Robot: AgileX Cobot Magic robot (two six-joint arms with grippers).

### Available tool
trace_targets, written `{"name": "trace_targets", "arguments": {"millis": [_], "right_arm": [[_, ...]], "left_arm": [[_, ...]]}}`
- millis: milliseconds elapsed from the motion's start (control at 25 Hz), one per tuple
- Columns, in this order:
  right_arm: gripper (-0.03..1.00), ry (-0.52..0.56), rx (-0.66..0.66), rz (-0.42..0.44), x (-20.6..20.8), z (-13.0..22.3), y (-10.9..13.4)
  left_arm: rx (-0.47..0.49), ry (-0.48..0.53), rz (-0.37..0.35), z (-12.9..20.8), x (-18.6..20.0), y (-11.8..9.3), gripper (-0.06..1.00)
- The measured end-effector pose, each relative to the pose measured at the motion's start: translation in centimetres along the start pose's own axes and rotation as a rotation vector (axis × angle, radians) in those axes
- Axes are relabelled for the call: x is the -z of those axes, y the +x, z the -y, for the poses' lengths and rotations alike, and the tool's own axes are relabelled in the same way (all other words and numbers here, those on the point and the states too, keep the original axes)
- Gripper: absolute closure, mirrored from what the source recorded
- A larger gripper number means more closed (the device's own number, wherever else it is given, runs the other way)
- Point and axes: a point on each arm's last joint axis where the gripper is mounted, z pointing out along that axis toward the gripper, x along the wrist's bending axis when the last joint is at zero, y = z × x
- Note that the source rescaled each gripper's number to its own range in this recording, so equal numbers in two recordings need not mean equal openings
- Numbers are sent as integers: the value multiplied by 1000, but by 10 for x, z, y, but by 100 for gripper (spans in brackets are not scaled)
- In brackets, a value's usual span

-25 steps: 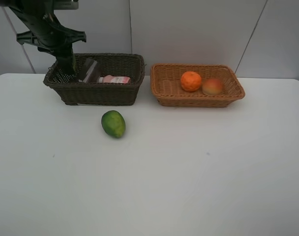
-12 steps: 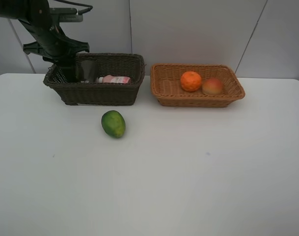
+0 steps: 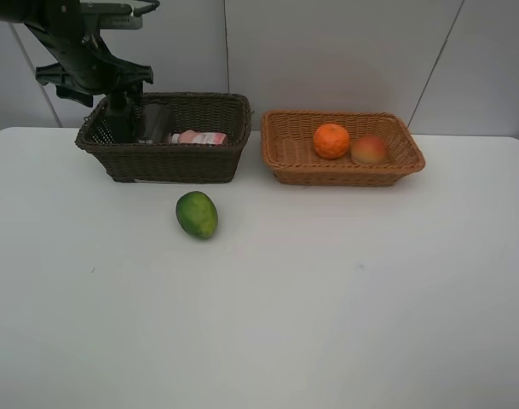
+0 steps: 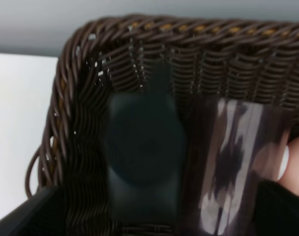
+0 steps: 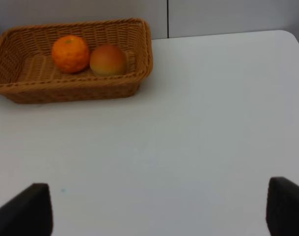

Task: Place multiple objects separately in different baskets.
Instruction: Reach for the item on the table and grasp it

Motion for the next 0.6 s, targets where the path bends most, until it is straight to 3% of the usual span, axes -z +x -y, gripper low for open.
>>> {"name": "trace_targets", "arguments": {"millis": [320,600], "right_arm": [[9,0,0,0,0,0,0],[9,0,0,0,0,0,0]], "left_arm": [[16,44,-25,-4,44,-1,-4],[27,157,27,11,91,-31,-4]]}}
